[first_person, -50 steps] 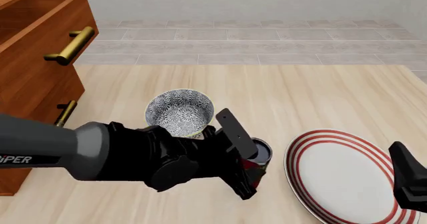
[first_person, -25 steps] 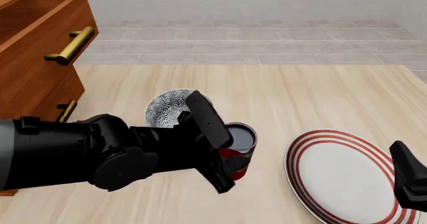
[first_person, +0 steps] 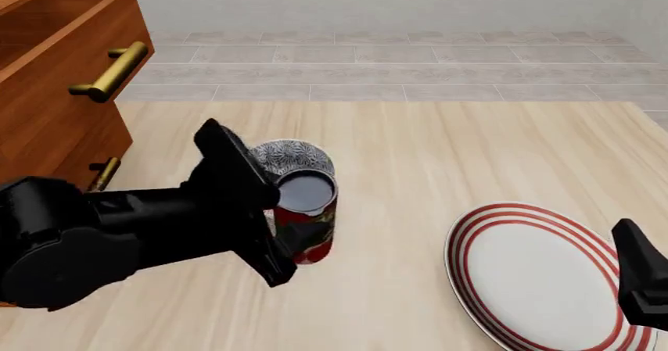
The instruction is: Put the ketchup in the top drawer of the cabinet.
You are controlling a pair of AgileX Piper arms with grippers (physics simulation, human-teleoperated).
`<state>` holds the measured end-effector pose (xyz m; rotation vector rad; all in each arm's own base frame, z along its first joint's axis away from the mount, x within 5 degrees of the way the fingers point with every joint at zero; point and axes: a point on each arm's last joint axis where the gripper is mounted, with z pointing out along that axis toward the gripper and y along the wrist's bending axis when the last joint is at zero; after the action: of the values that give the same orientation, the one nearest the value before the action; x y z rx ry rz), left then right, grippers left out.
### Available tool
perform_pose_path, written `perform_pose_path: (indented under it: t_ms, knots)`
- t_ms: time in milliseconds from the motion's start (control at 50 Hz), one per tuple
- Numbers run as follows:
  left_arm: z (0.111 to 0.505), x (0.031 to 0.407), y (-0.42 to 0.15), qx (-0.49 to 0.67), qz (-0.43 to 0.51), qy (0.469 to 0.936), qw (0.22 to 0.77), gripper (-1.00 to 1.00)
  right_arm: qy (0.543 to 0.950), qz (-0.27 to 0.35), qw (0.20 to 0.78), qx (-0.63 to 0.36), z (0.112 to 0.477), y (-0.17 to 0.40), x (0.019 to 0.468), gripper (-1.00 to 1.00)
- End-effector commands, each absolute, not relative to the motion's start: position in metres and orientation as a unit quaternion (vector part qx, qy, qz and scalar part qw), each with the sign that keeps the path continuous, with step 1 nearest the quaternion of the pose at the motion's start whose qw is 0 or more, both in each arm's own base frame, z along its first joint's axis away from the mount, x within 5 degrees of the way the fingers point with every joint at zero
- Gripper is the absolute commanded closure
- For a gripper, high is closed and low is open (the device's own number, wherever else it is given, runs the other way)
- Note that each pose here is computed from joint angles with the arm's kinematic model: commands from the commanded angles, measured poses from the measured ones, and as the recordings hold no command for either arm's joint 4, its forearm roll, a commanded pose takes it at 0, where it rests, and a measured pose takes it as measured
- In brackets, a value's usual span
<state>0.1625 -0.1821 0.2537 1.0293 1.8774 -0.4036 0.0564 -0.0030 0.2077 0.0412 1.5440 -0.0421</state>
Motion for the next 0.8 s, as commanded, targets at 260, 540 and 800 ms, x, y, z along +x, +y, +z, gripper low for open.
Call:
perform_pose_path:
  t_ms: [260, 540, 800]
  knots:
    - [0.294, 0.129, -0.112, 0.358, -0.146, 0.770, 0.507, 1.00, 0.697, -0.017, 0.716, 0.015, 0.208, -0.003, 0.056, -1.00]
    - [0.317, 0.113, -0.086, 0.334, -0.131, 0.769, 0.529, 1.00, 0.701, -0.013, 0.713, 0.015, 0.207, -0.002, 0.056, -1.00]
    - [0.375, 0.091, -0.060, 0.302, -0.115, 0.762, 0.561, 1.00, 0.702, -0.012, 0.712, 0.017, 0.207, -0.002, 0.056, -1.00]
